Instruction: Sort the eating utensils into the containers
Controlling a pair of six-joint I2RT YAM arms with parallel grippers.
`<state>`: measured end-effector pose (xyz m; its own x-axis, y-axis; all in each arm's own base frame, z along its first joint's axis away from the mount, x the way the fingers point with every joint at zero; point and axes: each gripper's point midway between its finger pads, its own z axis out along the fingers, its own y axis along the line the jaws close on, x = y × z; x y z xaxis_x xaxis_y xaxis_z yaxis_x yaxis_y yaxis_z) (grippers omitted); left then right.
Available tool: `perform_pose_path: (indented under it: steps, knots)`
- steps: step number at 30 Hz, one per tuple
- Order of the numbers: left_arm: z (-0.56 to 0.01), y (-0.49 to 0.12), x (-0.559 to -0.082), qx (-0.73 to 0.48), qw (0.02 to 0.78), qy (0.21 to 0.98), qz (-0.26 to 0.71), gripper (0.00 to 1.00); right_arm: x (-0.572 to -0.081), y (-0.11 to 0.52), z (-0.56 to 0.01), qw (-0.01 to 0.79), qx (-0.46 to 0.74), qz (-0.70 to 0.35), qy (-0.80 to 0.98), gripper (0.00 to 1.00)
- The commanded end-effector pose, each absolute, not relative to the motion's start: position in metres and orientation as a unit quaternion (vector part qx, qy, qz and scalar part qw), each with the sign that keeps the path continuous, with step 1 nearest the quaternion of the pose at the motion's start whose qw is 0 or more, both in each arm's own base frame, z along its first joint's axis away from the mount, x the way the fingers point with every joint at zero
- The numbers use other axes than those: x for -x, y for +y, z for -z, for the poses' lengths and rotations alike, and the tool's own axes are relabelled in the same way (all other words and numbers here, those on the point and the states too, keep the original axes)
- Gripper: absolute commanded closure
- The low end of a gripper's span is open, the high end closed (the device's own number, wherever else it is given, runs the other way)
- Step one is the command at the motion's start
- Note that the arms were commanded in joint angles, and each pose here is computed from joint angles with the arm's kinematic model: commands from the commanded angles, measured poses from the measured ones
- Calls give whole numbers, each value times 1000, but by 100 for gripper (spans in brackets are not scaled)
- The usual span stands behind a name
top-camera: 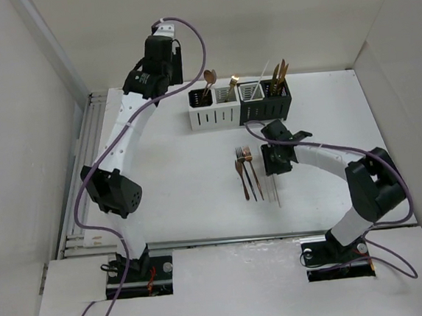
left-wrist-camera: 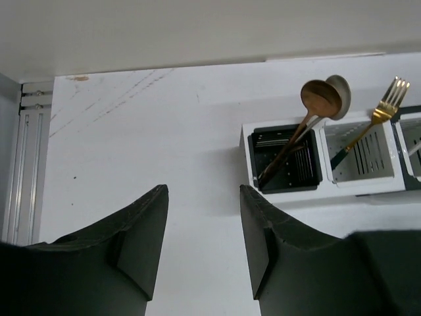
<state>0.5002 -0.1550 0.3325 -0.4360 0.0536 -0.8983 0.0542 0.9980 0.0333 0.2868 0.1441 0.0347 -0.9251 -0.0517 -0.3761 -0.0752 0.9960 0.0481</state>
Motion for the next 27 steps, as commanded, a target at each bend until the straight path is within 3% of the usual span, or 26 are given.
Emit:
perform_pose_path:
  steps: [1, 2, 4, 6, 7, 10, 11, 14, 15, 16, 22, 27]
  knots:
    - [-346, -156, -474, -60, 521, 851, 13, 56, -286, 150, -62, 229, 29, -45, 972, 56]
    - [-334, -154, -471, -63, 509, 858, 8, 58, -286, 145, -59, 225, 23, -41, 973, 58]
    - [-344, -148, -460, -75, 522, 850, 4, 79, -287, 140, -53, 217, 16, -35, 975, 64]
    - [-310, -131, -453, -110, 516, 848, -50, 81, -287, 136, -44, 204, 12, -27, 979, 65]
    - [-342, -121, -454, -99, 576, 809, -64, 81, -287, 136, -38, 192, 12, -22, 981, 66]
    - [-337, -102, -443, -132, 577, 794, -135, 74, -288, 134, -31, 183, 12, -12, 983, 66]
    - [-345, -98, -435, -135, 581, 791, -137, 61, -289, 131, -30, 183, 12, -10, 983, 67]
    - [-345, -110, -420, -162, 582, 791, -100, 35, -290, 131, -25, 179, 13, -8, 984, 67]
    - [-337, -113, -418, -162, 575, 797, -88, 14, -290, 131, -25, 179, 13, -8, 984, 67]
    - [-329, -116, -416, -155, 567, 806, -74, 4, -289, 131, -22, 175, 13, -6, 985, 67]
    - [-295, -139, -392, -143, 495, 856, 36, 0, -294, 132, -40, 196, 14, -19, 980, 67]
    - [-300, -130, -393, -148, 504, 851, 8, 0, -295, 127, -56, 205, 13, -30, 978, 62]
